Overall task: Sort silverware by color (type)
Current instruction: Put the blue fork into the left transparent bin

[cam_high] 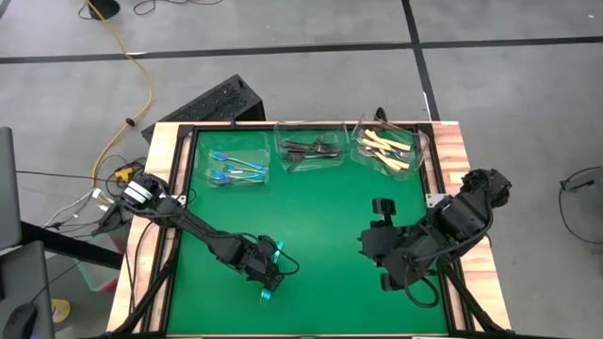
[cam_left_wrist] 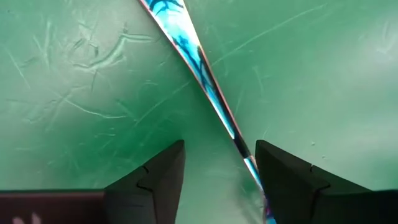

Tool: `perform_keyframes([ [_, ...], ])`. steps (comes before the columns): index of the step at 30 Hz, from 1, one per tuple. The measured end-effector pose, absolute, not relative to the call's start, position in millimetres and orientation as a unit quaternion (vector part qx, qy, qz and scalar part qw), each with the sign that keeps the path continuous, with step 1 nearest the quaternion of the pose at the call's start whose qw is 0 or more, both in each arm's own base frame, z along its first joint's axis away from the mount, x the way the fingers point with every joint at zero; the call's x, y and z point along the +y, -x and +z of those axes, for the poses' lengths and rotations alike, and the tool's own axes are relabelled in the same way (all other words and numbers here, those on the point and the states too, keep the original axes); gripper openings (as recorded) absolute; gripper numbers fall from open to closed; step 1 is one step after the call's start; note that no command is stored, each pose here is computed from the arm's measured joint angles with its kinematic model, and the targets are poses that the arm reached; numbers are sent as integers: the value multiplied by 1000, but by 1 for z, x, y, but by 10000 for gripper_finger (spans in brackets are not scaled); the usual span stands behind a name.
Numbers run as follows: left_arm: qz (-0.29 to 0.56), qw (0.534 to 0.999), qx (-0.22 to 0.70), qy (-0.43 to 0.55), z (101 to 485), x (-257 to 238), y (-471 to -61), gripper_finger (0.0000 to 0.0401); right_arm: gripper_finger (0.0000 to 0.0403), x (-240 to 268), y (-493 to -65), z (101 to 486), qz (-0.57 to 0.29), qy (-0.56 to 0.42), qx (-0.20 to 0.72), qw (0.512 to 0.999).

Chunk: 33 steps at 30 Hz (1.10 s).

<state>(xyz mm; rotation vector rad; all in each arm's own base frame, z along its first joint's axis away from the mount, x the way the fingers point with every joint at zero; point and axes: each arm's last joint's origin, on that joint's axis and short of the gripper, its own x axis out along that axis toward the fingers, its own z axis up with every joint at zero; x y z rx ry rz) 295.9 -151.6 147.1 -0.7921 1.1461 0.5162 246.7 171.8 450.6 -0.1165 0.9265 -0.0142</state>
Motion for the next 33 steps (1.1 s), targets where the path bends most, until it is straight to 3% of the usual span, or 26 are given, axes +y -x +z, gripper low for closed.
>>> perform_keyframes([
  [7,239,734,540,336,146,-145,-294,134,138,171,-247,451,-7,56,447,893],
  [16,240,732,566,293,147,-123,-298,11,138,171,-247,451,-9,57,445,894],
  [33,279,727,609,151,158,-105,-274,0,138,171,-247,450,-17,62,441,895],
])
